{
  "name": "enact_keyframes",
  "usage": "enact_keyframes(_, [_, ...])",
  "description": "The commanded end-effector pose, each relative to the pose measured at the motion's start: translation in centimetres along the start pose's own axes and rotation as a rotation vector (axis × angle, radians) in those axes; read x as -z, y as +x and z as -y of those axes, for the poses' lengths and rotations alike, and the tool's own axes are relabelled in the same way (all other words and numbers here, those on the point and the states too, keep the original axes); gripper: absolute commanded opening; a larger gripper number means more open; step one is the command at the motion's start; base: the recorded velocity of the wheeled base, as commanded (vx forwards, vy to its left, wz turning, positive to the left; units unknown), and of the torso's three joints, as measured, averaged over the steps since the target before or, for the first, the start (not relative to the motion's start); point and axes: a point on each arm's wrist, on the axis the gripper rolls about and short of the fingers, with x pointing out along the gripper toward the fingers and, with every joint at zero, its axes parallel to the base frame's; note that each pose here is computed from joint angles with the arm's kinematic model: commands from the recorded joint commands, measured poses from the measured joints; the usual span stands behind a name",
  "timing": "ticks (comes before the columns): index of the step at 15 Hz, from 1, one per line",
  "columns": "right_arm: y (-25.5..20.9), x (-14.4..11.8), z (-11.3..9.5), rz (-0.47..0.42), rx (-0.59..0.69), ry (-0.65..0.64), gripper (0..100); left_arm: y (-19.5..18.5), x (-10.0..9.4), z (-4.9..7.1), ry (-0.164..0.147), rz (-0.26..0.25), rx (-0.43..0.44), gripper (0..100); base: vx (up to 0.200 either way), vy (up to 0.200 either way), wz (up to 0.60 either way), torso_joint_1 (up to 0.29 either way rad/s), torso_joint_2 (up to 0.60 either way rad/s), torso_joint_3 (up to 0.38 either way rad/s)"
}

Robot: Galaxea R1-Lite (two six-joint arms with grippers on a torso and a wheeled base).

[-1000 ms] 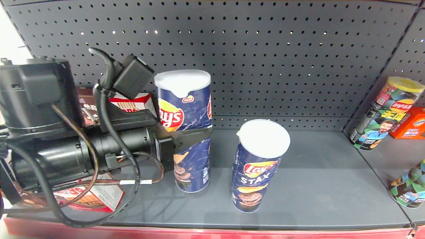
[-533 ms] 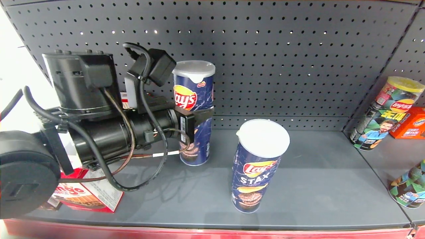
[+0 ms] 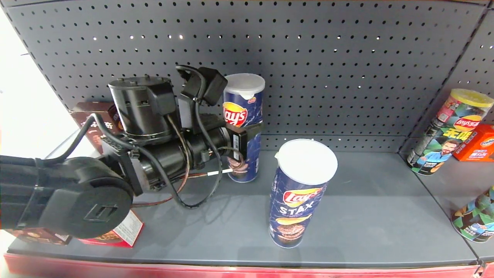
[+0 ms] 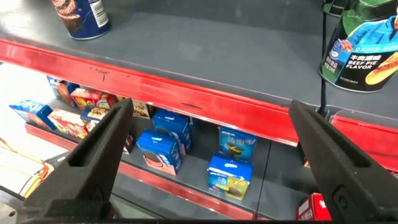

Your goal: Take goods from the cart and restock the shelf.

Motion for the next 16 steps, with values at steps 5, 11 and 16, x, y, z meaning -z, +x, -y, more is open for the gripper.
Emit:
enact_keyframes(5, [0.0,0.0,0.0,-0.001,0.0,0.0,100,3.1,2.0,-0.5,-0.004,0.007,-0.003,0,0.0,0.0,0.0,0.0,0.0,0.0])
enact_keyframes(11, [0.0,0.0,0.0,-0.001,0.0,0.0,100,4.9,2.4,-0.4,-0.006,0.015,0.006,0,0.0,0.0,0.0,0.0,0.0,0.0])
enact_keyframes(16, [0.0,0.0,0.0,-0.001,0.0,0.0,100,6.0,2.7,-0.1,-0.006,0.021,0.017,0,0.0,0.0,0.0,0.0,0.0,0.0])
